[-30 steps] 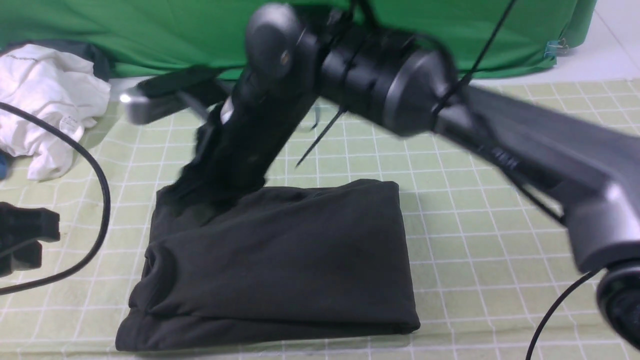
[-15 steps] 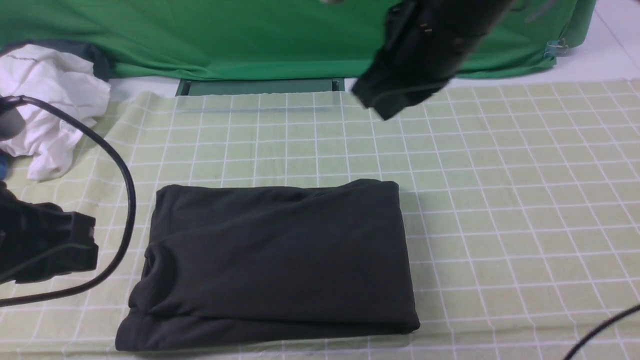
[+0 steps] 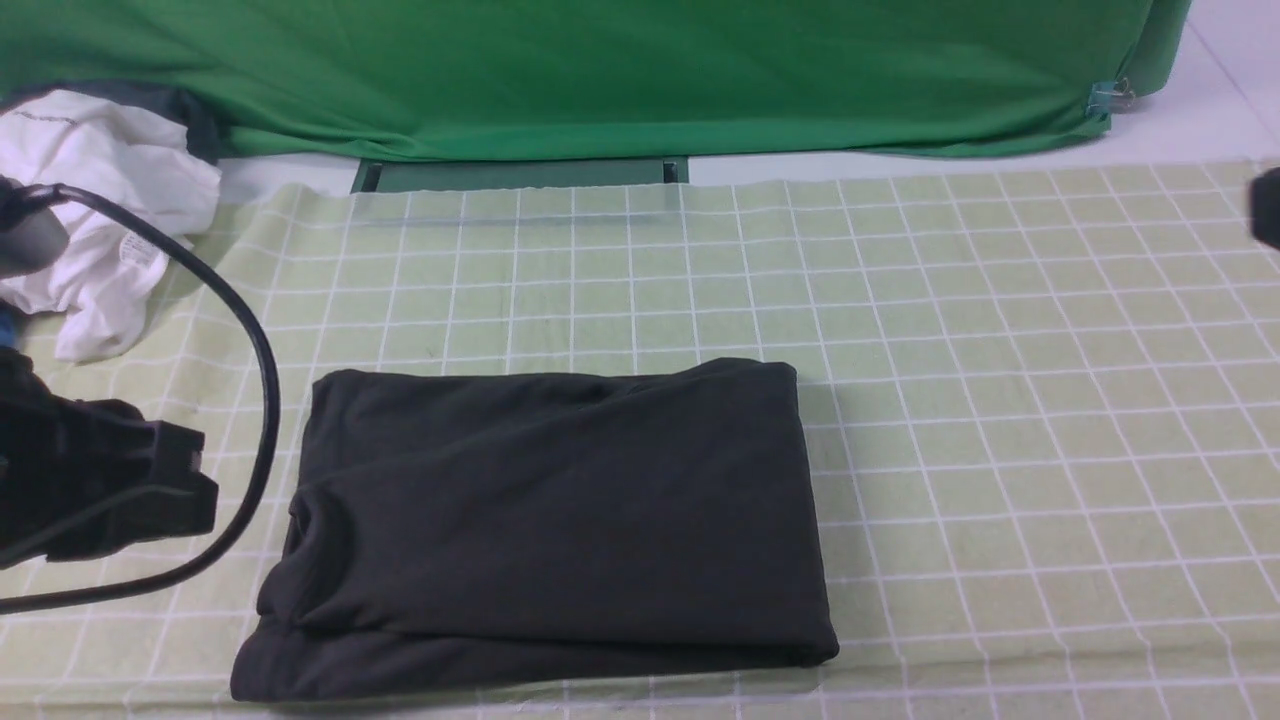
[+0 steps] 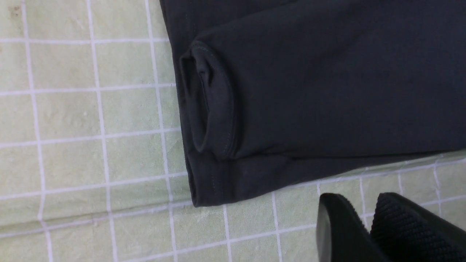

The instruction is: Fold a long-sleeved shirt over a green coffee tablecloth.

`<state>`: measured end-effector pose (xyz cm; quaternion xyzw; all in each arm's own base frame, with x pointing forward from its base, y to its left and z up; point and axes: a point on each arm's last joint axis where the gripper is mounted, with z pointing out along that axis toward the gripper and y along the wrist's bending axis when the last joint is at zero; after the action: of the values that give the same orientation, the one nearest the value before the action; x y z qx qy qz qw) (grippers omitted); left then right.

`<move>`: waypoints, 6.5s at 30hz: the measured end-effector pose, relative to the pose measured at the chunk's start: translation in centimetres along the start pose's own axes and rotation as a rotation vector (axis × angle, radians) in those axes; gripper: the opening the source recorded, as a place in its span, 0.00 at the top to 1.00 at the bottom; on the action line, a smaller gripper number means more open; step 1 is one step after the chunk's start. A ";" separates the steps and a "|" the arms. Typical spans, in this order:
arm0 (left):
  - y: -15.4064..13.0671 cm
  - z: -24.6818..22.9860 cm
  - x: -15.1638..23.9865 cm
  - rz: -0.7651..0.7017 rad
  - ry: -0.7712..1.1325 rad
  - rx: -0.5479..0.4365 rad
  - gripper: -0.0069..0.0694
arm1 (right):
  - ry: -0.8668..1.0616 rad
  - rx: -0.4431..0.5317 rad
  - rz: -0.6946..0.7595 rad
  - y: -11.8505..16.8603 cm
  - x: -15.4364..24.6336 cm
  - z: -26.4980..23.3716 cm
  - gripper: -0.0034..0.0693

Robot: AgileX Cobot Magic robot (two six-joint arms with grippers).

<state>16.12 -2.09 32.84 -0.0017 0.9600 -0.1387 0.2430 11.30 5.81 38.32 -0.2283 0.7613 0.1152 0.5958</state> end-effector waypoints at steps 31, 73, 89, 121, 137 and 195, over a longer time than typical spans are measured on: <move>-1.6 -8.0 8.6 0.180 -0.677 0.004 0.90 | -0.568 0.080 -0.005 0.8 7.6 -7.2 0.80; 4.3 4.3 14.8 0.328 -0.953 -0.276 0.89 | -0.549 0.077 -0.006 0.8 7.7 -7.2 0.68; 5.0 6.2 15.6 0.235 -0.912 -0.244 0.89 | -0.549 0.078 -0.007 0.8 7.7 -7.2 0.64; 5.0 6.2 15.6 0.226 -0.913 -0.240 0.89 | -0.506 0.115 -0.035 0.7 8.1 -7.0 0.63; 5.0 6.2 15.6 0.226 -0.913 -0.239 0.89 | -0.023 0.449 -0.047 -0.7 17.9 -2.7 0.62; 5.0 6.1 15.6 0.240 -0.914 -0.251 0.89 | 0.049 0.531 -0.010 -0.6 21.6 -2.4 0.62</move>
<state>5.56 -0.01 19.06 0.0188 0.7579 0.0221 0.6517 5.46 -0.31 18.29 -0.0705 0.7779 -0.0973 0.6168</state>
